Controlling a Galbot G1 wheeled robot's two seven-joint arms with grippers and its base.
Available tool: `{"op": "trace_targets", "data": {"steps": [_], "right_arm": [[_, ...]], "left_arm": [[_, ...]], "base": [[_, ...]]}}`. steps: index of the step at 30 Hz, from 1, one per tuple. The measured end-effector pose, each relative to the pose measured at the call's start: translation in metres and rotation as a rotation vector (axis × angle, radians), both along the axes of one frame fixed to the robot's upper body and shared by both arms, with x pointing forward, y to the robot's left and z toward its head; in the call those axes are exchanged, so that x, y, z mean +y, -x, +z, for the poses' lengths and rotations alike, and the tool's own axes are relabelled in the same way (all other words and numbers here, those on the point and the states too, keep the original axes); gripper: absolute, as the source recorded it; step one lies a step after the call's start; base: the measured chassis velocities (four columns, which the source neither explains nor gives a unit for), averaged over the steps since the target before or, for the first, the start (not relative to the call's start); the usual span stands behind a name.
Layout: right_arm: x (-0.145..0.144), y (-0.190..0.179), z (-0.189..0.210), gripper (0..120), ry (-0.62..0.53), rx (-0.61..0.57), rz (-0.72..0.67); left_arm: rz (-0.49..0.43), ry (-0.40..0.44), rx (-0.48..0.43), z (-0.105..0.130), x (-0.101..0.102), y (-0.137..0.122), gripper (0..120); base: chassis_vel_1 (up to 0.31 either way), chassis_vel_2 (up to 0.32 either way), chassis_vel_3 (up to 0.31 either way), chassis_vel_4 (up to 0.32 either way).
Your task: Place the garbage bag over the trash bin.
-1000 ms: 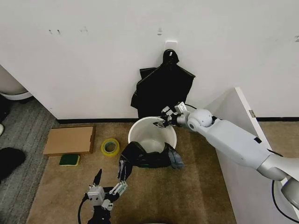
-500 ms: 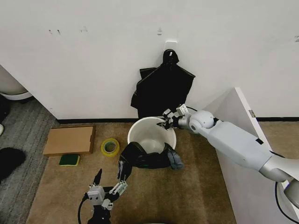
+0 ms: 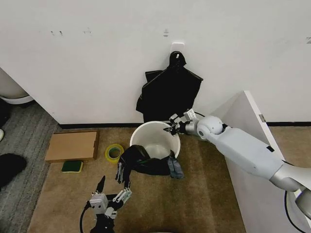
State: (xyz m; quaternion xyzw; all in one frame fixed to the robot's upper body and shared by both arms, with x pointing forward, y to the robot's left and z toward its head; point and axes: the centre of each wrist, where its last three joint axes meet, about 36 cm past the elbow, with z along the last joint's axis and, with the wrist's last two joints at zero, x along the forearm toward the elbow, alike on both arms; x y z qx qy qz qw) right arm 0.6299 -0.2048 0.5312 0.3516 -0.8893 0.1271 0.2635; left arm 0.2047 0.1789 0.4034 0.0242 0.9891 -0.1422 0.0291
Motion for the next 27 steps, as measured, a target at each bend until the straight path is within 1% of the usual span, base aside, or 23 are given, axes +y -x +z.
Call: {"op": "trace_targets", "data": {"steps": [2, 4, 9, 11, 15, 17, 19, 22, 24, 25, 26, 27], "right_arm": [[-0.004, 0.009, 0.011, 0, -0.004, -0.004, -0.067], [-0.006, 0.01, 0.013, 0, -0.008, -0.004, -0.082], [-0.022, 0.026, 0.034, 0, -0.04, 0.011, -0.19], [-0.025, 0.03, 0.034, 0, -0.046, 0.016, -0.204], [-0.037, 0.059, 0.023, 0, -0.074, 0.04, -0.261], [-0.038, 0.063, 0.021, 0, -0.075, 0.044, -0.267], [-0.043, 0.081, 0.013, 0, -0.078, 0.061, -0.3], [-0.044, 0.096, 0.006, 0, -0.085, 0.079, -0.355], [-0.044, 0.099, 0.006, 0, -0.09, 0.081, -0.374], [-0.043, 0.106, 0.007, 0, -0.103, 0.082, -0.43], [-0.042, 0.108, 0.008, 0, -0.112, 0.082, -0.449], [-0.038, 0.116, 0.011, 0, -0.145, 0.087, -0.497]], "left_arm": [[0.001, 0.005, -0.002, 0.001, -0.001, 0.0, 100], [0.001, 0.006, -0.002, 0.001, -0.001, 0.001, 100], [-0.001, 0.012, -0.009, 0.004, -0.002, 0.001, 100], [-0.001, 0.012, -0.01, 0.005, -0.002, 0.001, 100], [-0.002, 0.012, -0.014, 0.007, -0.001, 0.001, 100], [-0.002, 0.012, -0.014, 0.007, -0.001, 0.001, 100], [-0.004, 0.013, -0.014, 0.008, 0.0, 0.0, 100], [-0.006, 0.015, -0.015, 0.009, -0.001, -0.001, 100], [-0.006, 0.015, -0.015, 0.009, -0.001, -0.001, 100], [-0.007, 0.016, -0.016, 0.009, -0.001, -0.002, 100], [-0.007, 0.016, -0.016, 0.009, -0.001, -0.002, 100], [-0.008, 0.016, -0.016, 0.009, -0.002, -0.002, 100]], "base": [[0.0, 0.0, 0.0, 0.0], [0.0, 0.0, 0.0, 0.0], [0.0, 0.0, 0.0, 0.0], [0.0, 0.0, 0.0, 0.0], [0.0, 0.0, 0.0, 0.0], [0.0, 0.0, 0.0, 0.0], [0.0, 0.0, 0.0, 0.0], [0.0, 0.0, 0.0, 0.0], [0.0, 0.0, 0.0, 0.0], [0.0, 0.0, 0.0, 0.0], [0.0, 0.0, 0.0, 0.0], [0.0, 0.0, 0.0, 0.0]]}}
